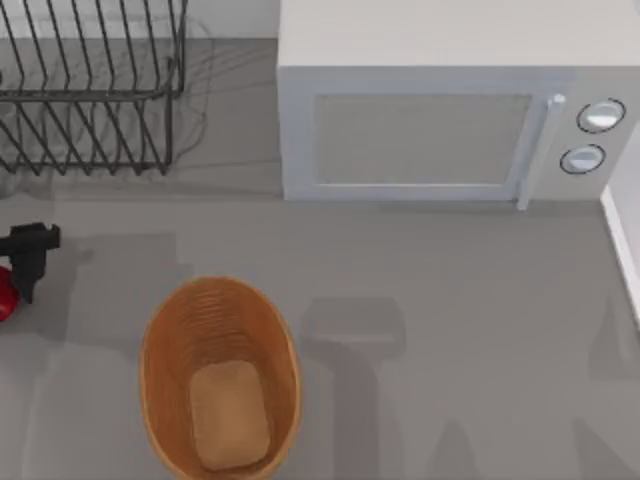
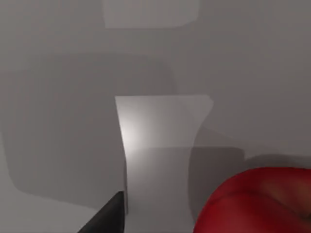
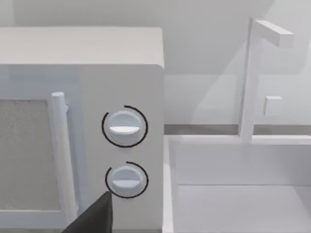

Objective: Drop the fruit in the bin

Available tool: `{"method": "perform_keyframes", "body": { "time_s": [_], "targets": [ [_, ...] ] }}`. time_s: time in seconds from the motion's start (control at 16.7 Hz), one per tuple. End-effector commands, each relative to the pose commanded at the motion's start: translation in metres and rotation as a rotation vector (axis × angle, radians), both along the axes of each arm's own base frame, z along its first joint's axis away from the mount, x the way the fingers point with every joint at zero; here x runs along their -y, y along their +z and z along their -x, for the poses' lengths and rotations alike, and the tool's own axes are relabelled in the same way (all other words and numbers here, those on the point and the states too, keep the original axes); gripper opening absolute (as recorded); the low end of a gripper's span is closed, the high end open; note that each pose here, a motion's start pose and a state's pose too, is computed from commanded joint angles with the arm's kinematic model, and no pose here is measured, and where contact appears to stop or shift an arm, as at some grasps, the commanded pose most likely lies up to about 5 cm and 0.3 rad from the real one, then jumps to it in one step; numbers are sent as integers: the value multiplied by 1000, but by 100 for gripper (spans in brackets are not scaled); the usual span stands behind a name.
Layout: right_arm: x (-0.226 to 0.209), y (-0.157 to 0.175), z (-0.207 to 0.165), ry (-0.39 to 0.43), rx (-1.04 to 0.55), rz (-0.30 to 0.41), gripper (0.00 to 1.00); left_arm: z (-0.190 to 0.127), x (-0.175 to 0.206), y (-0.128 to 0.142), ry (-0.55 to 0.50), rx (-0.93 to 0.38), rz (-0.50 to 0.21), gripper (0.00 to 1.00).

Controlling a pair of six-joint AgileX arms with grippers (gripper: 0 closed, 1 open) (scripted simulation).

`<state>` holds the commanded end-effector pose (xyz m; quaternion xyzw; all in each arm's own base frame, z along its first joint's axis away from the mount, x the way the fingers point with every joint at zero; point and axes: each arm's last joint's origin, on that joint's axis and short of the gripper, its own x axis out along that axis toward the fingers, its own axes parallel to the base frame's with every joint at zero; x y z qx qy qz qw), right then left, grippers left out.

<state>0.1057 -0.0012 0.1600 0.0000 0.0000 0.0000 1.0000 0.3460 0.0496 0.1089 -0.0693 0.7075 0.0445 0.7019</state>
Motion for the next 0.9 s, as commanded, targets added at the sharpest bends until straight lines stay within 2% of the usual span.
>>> {"method": "perform_keyframes", "body": {
  "time_s": [0.42,0.9],
  "targets": [
    [0,0,0,0,0,0,100,0,0,0,0,0,0,2],
    [0,0,0,0,0,0,100,0,0,0,0,0,0,0]
  ]
}}
